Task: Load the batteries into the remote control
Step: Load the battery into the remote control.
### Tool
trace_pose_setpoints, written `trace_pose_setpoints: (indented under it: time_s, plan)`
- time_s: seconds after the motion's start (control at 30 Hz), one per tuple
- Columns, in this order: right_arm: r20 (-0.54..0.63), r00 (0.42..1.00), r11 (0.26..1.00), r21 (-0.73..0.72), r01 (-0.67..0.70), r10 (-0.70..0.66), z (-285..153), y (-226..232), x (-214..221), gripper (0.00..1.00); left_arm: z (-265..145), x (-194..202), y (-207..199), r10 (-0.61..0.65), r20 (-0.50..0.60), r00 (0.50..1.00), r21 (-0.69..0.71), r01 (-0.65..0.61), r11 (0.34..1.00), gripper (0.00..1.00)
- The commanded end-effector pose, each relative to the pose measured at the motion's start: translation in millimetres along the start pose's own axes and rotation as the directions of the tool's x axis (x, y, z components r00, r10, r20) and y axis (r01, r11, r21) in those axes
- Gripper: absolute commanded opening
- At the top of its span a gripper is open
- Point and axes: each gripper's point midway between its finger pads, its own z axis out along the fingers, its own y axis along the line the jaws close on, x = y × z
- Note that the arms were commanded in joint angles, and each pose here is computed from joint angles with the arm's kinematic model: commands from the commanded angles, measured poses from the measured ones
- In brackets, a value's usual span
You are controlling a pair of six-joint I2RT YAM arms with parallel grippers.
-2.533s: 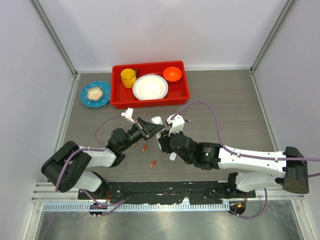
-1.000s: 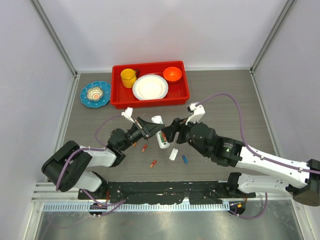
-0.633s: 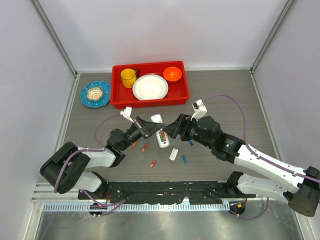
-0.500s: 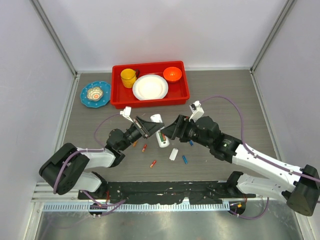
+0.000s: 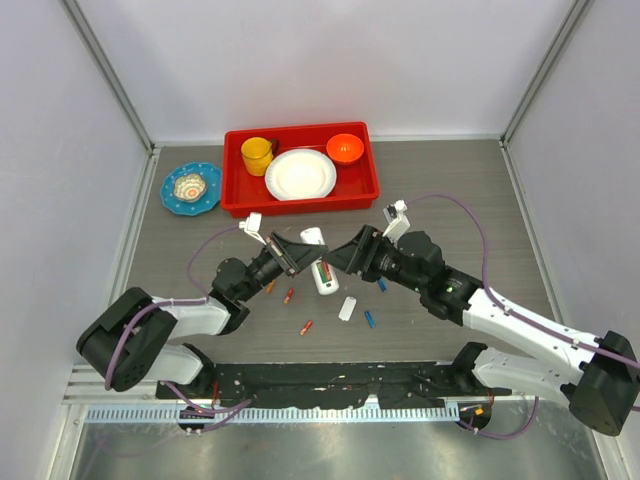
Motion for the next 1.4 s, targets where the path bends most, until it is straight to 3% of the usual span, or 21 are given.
trace_pose_setpoints:
  time_s: [0.0, 1.37]
  plan:
    - [0.024, 0.999, 0.998, -0.048, -0.026, 0.027, 2.5, 8.3, -7.7, 0.73, -3.1, -28.4, -83.0, 0.078, 0.130, 0.988, 0.297, -0.114, 0.948, 0.00]
    - [0.005, 0.997, 0.997, -0.030, -0.078, 0.078, 16.1, -10.2, -3.0, 0.71, -3.4, -25.8, -83.4, 0.070, 0.120, 0.990, 0.299, -0.103, 0.949, 0.00]
